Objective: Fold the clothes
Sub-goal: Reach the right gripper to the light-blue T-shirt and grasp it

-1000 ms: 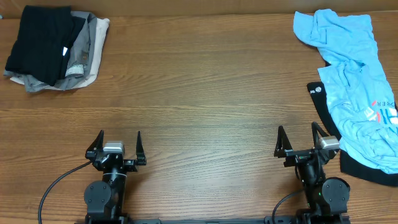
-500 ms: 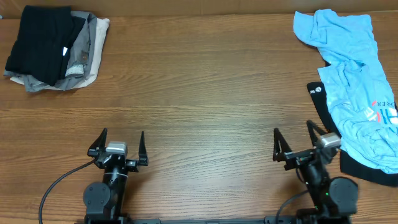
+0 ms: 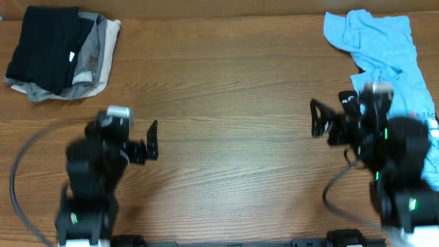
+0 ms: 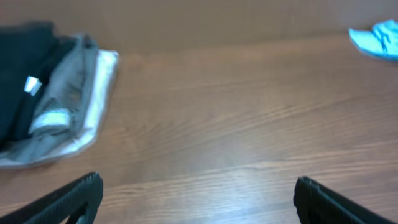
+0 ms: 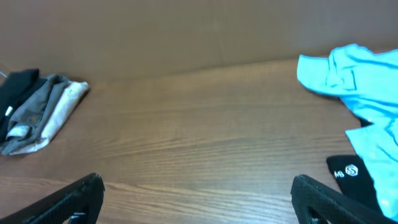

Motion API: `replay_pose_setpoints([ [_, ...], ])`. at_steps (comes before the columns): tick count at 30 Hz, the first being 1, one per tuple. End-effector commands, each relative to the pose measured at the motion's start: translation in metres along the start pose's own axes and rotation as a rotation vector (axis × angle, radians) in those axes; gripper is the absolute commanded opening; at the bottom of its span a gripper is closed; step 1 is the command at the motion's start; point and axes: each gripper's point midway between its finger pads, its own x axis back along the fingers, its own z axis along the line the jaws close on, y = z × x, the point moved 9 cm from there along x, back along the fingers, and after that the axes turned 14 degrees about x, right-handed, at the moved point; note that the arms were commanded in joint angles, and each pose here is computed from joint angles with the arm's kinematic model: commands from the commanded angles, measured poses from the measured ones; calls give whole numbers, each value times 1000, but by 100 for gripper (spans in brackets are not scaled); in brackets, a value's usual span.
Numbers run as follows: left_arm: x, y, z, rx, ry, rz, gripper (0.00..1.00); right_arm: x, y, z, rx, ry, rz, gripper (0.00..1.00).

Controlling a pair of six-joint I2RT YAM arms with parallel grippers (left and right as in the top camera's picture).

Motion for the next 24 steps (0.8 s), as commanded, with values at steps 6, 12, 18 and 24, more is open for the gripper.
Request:
replay_pose_setpoints([
  [6, -61, 62, -14, 82, -52, 336, 100, -67, 43, -13, -44, 22, 209, 100],
  [12, -131, 46, -7, 134, -109, 455, 100, -102, 18, -44, -212, -116, 349, 100],
  [18, -180, 22, -3, 165, -203, 523, 100, -103, -27, -123, -536, -407, 503, 99],
  [24, -196, 11, -14, 103, -248, 539, 100, -89, -74, -192, -723, -562, 608, 94],
])
